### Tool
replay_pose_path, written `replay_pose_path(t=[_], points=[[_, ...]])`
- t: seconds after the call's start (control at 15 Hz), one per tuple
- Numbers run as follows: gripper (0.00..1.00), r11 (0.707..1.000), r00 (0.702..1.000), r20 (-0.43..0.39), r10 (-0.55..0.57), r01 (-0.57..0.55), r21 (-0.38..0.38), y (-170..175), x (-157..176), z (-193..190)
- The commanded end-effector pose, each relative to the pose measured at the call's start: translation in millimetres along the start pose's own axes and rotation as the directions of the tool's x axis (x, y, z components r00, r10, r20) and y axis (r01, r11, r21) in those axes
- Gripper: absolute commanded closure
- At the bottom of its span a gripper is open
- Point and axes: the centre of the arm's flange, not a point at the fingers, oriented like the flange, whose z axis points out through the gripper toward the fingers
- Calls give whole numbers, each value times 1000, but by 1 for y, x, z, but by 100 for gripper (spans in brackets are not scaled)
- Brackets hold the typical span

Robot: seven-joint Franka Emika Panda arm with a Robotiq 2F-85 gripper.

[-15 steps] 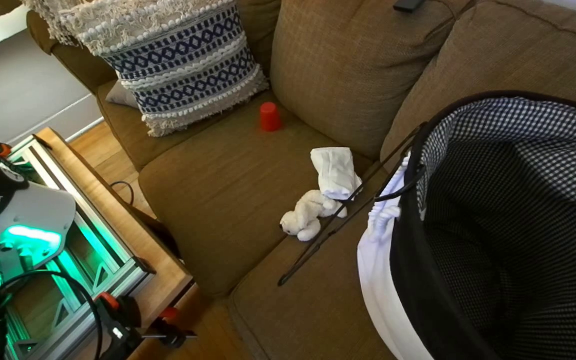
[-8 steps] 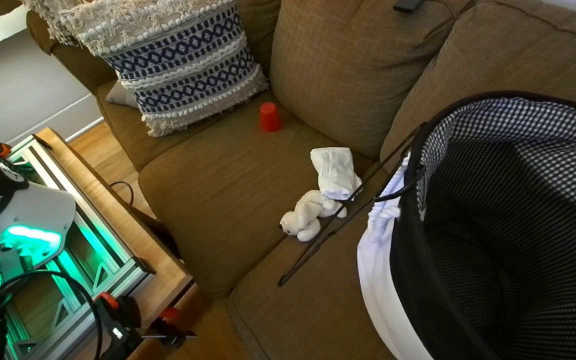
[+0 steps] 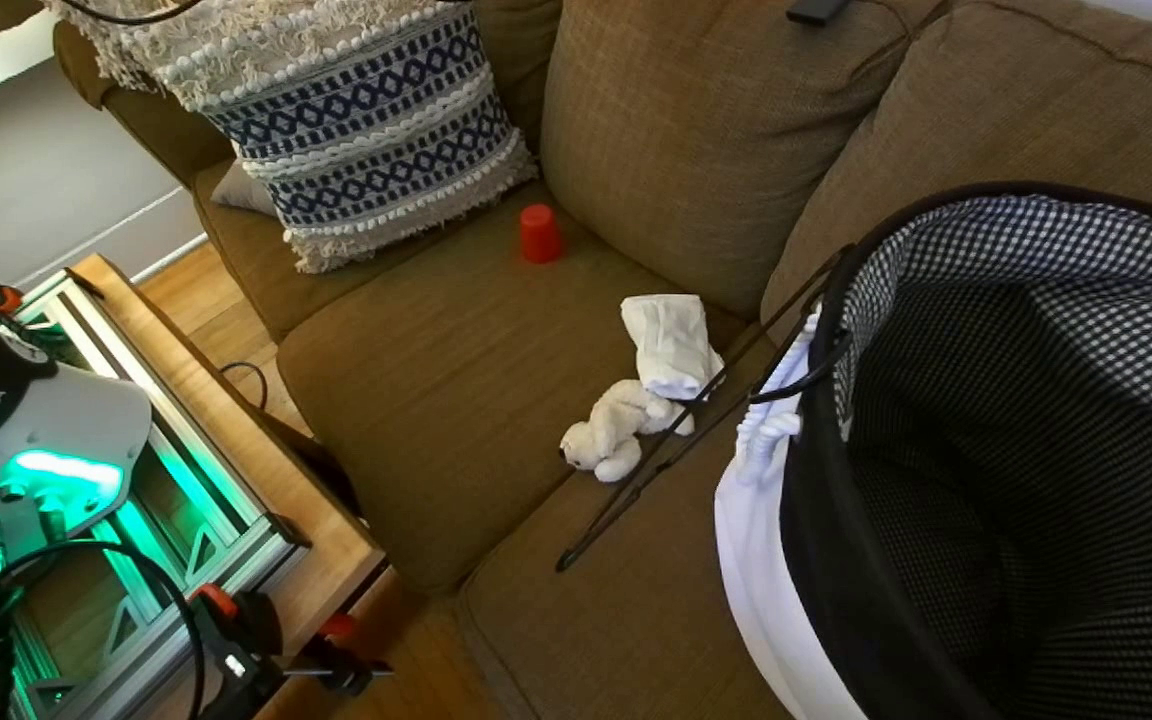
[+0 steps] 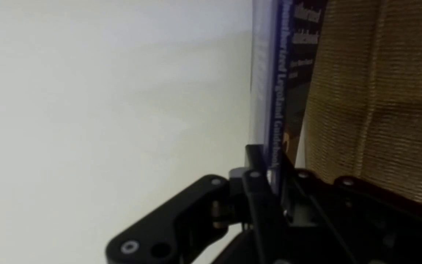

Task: Shift the book to the top half of the sofa

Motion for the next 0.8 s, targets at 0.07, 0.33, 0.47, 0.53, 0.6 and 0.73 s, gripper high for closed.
replay_pose_path(t=[0.07, 0.33, 0.47, 0.53, 0.6, 0.73], points=[[97, 987, 995, -61, -85, 76, -145, 23, -6, 24], [97, 990, 995, -61, -85, 77, -120, 5, -13, 43], [97, 997, 998, -17, -68, 67, -49, -18, -27, 54], [97, 998, 998, -2, -70, 70, -9, -35, -32, 58], [97, 996, 997, 3, -81, 81, 38, -46, -37, 58], [97, 989, 996, 8, -90, 88, 122, -72, -41, 56]])
